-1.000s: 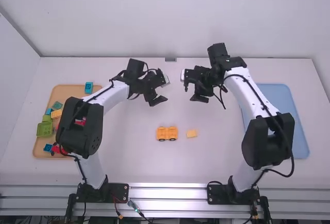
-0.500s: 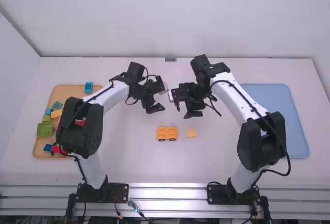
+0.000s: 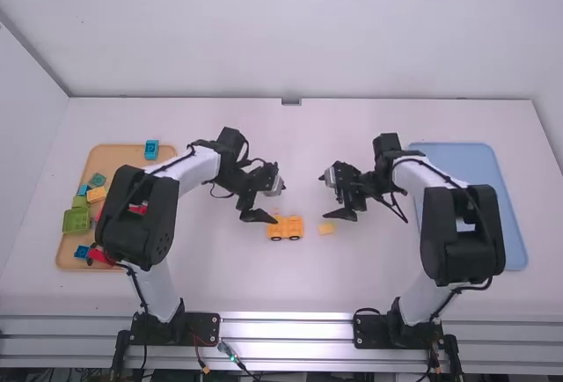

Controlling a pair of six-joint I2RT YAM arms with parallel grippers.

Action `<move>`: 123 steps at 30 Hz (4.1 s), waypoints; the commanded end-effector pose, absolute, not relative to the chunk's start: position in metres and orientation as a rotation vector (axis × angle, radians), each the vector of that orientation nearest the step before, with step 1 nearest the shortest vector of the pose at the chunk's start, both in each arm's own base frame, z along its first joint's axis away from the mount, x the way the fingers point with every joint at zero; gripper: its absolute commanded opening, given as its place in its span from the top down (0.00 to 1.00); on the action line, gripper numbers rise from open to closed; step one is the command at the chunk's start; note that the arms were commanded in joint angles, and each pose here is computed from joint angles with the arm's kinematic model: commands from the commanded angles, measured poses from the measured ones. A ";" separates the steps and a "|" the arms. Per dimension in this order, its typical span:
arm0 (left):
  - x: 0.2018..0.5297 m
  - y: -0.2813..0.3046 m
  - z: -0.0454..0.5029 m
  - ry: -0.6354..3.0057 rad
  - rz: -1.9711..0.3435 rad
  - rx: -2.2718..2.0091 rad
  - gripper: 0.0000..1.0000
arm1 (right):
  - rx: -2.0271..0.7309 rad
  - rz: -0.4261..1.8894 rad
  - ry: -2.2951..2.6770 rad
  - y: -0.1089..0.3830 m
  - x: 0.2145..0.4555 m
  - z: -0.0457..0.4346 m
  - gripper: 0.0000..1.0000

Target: Assemble lego blocks to make yellow taxi

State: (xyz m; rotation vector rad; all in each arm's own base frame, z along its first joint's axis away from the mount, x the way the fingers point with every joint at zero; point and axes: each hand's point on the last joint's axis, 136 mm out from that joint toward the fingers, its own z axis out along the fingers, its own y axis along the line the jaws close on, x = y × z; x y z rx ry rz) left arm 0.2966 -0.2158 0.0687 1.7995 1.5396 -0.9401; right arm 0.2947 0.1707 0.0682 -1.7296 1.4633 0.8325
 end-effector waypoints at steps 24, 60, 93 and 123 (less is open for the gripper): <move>0.264 -0.220 0.018 1.487 -0.931 1.461 0.01 | -1.647 0.818 1.652 0.159 0.248 -0.004 0.03; 0.263 -0.215 0.010 1.575 -0.914 1.400 0.01 | -1.653 0.902 1.722 0.153 0.246 -0.039 0.59; 0.266 -0.231 -0.028 1.557 -0.813 1.559 0.56 | -1.704 0.902 1.477 0.197 0.243 0.023 0.92; 0.324 -0.241 -0.043 1.634 -0.755 1.560 0.58 | -1.554 0.778 1.672 0.216 0.302 0.014 0.98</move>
